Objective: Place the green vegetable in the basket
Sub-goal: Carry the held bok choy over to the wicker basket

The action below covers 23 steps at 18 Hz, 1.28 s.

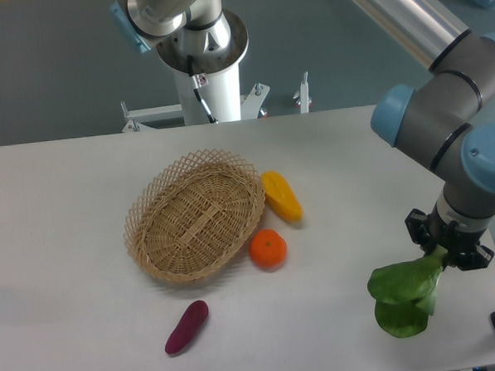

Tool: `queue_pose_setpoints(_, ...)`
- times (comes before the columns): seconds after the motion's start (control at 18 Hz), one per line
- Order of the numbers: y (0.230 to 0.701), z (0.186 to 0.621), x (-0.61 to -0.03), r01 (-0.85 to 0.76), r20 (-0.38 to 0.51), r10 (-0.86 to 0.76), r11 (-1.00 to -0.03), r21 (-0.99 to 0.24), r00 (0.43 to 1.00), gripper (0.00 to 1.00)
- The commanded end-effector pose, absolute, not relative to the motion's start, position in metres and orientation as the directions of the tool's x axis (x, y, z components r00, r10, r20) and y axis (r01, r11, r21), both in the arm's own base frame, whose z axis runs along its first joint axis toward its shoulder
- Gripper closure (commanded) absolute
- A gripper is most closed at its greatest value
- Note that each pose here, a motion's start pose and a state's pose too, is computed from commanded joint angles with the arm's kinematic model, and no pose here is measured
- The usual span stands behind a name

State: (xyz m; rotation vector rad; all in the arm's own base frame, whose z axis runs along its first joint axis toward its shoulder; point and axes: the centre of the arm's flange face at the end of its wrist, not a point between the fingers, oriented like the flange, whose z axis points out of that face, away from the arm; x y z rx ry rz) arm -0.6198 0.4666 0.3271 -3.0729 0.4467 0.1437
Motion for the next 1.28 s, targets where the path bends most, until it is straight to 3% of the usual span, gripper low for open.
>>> queue_pose_setpoints(0.61,0.464,0.324,-0.602,-0.241,-0.056,-0.237,-0.966,-0.090,0.970,0.73)
queue_pose_setpoints(1.28,0.496,0.320,-0.467,-0.335,0.041,-0.343,-0.933,-0.128,0.939,0.73)
